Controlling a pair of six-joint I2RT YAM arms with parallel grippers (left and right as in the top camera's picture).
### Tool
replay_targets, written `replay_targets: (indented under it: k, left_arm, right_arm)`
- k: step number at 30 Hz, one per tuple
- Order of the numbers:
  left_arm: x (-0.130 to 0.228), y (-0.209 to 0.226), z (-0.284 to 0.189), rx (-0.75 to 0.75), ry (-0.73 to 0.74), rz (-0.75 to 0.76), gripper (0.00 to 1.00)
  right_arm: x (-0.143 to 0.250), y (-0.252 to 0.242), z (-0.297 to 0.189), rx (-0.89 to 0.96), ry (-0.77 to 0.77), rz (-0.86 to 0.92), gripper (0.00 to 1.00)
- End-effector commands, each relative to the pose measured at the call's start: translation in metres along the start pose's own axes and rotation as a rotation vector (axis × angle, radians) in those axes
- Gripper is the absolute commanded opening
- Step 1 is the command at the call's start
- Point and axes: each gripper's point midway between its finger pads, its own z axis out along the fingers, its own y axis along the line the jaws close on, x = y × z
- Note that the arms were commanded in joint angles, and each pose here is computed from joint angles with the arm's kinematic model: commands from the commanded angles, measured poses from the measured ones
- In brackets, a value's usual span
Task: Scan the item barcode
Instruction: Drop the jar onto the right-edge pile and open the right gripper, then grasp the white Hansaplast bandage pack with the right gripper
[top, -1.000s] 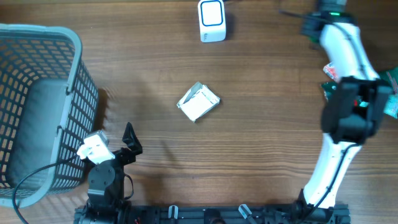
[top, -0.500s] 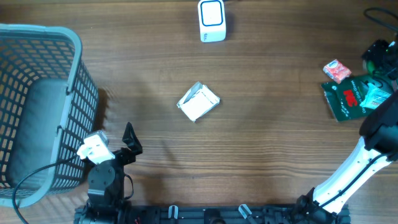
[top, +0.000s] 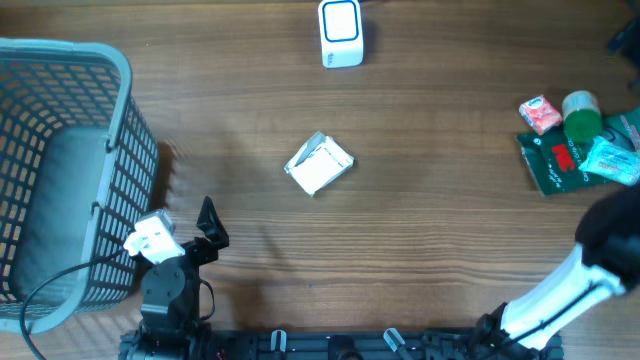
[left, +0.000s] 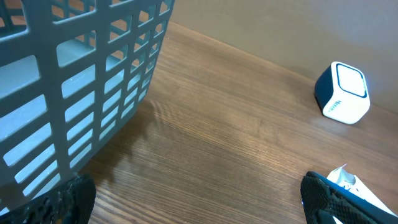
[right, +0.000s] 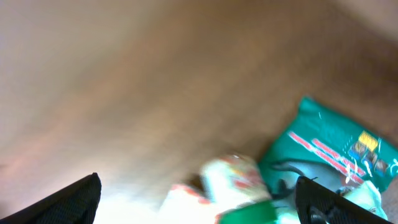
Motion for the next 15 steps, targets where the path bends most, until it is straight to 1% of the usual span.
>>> replay_targets:
  k: [1, 3, 4, 8, 10, 13, 14, 15]
  left_arm:
    - [-0.001, 0.0, 0.0, -0.002, -0.008, -0.007, 1.0]
    - [-0.001, 0.0, 0.0, -0.002, -0.008, -0.007, 1.0]
    - [-0.001, 0.0, 0.0, -0.002, -0.008, -0.007, 1.0]
    - [-0.001, 0.0, 0.0, -0.002, -0.008, -0.007, 1.0]
    - [-0.001, 0.0, 0.0, -0.002, -0.008, -0.007, 1.0]
    - [-0.001, 0.0, 0.0, -0.002, -0.008, -0.007, 1.0]
    - [-0.001, 0.0, 0.0, -0.002, -0.008, -0.007, 1.0]
    - [-0.001, 0.0, 0.0, -0.002, -0.008, -0.007, 1.0]
  right_arm:
    - [0.009, 0.109, -0.108, -0.378, -0.016, -0.047, 1.0]
    - [0.059, 0.155, -0.126, -0.505, 0.149, -0.094, 1.0]
    - [0.083, 0.17, -0.129, -0.53, 0.23, -0.108, 1.0]
    - [0.199, 0.209, -0.124, -0.419, 0.62, -0.028, 1.0]
    - [0.27, 0.232, -0.123, -0.337, 0.807, -0.014, 1.0]
    - [0.335, 0.254, -0.115, -0.3, 0.884, -0.109, 1.0]
    - [0.354, 0.258, -0.108, -0.266, 0.88, -0.137, 1.0]
    - [0.382, 0.26, -0.098, -0.191, 0.881, -0.132, 1.0]
